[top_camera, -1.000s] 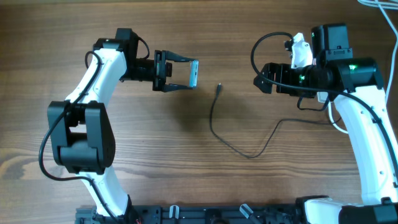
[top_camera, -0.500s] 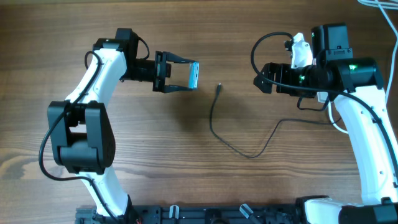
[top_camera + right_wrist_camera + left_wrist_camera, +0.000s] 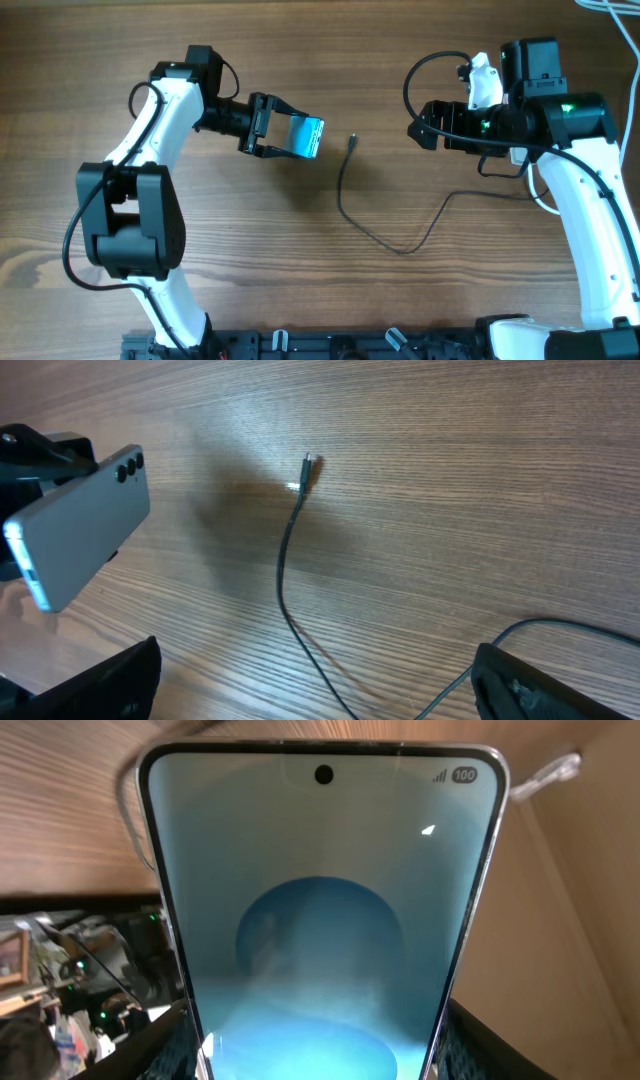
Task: Plug charger to phone and switch on socket
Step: 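Bring the right gripper to the phone's side edge held by left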
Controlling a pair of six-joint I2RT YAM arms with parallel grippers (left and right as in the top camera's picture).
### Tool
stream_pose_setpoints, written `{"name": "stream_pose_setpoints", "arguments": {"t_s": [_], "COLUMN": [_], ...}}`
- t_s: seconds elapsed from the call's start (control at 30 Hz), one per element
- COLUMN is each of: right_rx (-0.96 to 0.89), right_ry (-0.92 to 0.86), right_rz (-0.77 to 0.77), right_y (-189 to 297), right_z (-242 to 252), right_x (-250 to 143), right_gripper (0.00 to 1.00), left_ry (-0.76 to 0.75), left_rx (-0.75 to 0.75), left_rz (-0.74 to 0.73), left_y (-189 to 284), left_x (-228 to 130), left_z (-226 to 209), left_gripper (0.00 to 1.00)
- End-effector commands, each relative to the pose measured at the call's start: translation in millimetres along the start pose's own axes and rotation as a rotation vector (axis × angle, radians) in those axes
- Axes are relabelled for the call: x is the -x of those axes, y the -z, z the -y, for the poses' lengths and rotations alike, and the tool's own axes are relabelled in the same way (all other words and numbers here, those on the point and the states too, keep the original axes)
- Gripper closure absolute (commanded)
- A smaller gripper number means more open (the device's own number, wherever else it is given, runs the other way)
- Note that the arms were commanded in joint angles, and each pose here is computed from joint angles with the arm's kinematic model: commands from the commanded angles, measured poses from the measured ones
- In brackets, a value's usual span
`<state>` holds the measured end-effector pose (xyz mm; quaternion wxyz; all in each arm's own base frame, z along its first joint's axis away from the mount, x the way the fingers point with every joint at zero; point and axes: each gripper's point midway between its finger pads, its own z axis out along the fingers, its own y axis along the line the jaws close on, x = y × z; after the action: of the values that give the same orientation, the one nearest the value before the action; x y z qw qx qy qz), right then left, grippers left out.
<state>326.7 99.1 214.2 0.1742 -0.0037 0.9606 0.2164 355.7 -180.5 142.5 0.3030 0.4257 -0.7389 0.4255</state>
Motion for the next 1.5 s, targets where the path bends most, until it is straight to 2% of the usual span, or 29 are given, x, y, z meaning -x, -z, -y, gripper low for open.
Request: {"name": "stream_pose_setpoints", "arguments": {"t_s": [0.0, 0.27, 0.37, 0.57, 0.67, 0.87, 1.13, 1.27, 1.47], "right_rx": [-0.009, -0.006, 0.016, 0.244, 0.273, 0.289, 0.291, 0.386, 0.463], "right_ry": [0.012, -0.001, -0.005, 0.074, 0.082, 0.109, 0.012, 0.037, 0.117], "right_rz": [0.003, 0.016, 0.022, 0.048, 0.055, 0.077, 0.010, -0.058, -0.080], "right_y": [-2, -2, -2, 1, -3, -13, -35, -53, -69], "right_z": [1, 0, -4, -52, -71, -111, -121, -139, -165], "right_x": [4, 7, 9, 17, 17, 16, 8, 3, -2], "right_gripper": [0.00, 0.00, 0.00, 0.01, 0.05, 0.09, 0.21, 0.22, 0.22], "left_ry": [-0.033, -0.040, -0.039, 0.003, 0.039, 0.000, 0.012, 0.017, 0.012], "left_rx": [0.000, -0.048, -0.081, -0.085, -0.082, -0.085, -0.089, -0.090, -0.086], "left_rz": [0.107, 0.467, 0.538, 0.566, 0.590, 0.591, 0.589, 0.587, 0.593], "left_y": [15, 65, 79, 79, 74, 59, 58, 57, 50], "left_x": [-9, -23, -33, -33, -33, -40, -41, -42, -44], "left_z": [6, 12, 12, 11, 10, 18, 19, 19, 20], "left_gripper": [0.96, 0.96, 0.96, 0.96, 0.96, 0.96, 0.96, 0.96, 0.96]}}
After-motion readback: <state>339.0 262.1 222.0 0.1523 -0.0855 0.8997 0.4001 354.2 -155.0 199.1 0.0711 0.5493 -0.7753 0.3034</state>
